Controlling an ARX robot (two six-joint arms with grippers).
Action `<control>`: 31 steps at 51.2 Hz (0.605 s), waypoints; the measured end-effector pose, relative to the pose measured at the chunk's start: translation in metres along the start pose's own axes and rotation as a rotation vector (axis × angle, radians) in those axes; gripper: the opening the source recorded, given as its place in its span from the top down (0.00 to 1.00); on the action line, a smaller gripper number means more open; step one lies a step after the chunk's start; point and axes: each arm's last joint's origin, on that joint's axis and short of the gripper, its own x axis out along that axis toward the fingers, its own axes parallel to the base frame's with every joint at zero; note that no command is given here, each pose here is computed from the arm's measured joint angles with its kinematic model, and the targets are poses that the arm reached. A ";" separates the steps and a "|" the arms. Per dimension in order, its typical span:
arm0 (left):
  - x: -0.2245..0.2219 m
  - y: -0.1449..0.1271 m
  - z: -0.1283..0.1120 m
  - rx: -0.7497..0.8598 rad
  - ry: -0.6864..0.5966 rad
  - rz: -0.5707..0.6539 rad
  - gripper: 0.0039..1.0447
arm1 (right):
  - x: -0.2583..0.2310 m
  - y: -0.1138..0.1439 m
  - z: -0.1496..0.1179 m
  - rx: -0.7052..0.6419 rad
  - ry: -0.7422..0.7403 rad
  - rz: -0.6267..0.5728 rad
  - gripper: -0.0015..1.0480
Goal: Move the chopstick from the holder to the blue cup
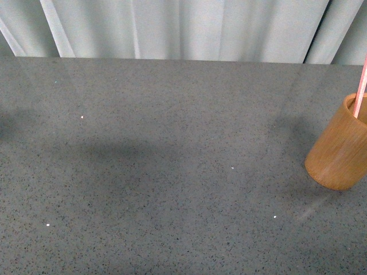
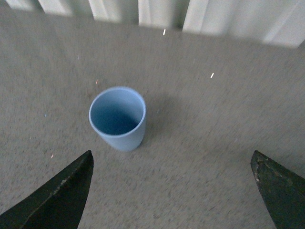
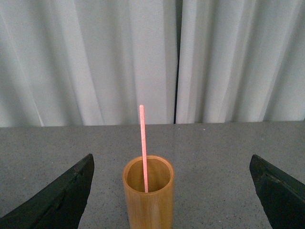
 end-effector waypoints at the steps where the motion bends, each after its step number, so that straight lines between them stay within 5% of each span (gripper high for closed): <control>1: 0.008 0.002 0.004 0.008 0.047 0.001 0.06 | 0.000 0.000 0.000 0.000 0.000 0.000 0.10; 10: 0.063 0.016 0.030 0.105 0.274 0.039 0.06 | 0.000 0.000 0.000 0.000 0.000 0.000 0.10; 17: 0.104 0.034 0.057 0.186 0.311 0.129 0.06 | 0.000 0.000 0.000 0.000 0.000 0.000 0.10; 31: 0.145 0.059 0.035 0.206 0.430 0.208 0.06 | 0.000 0.000 0.000 0.000 0.000 0.000 0.10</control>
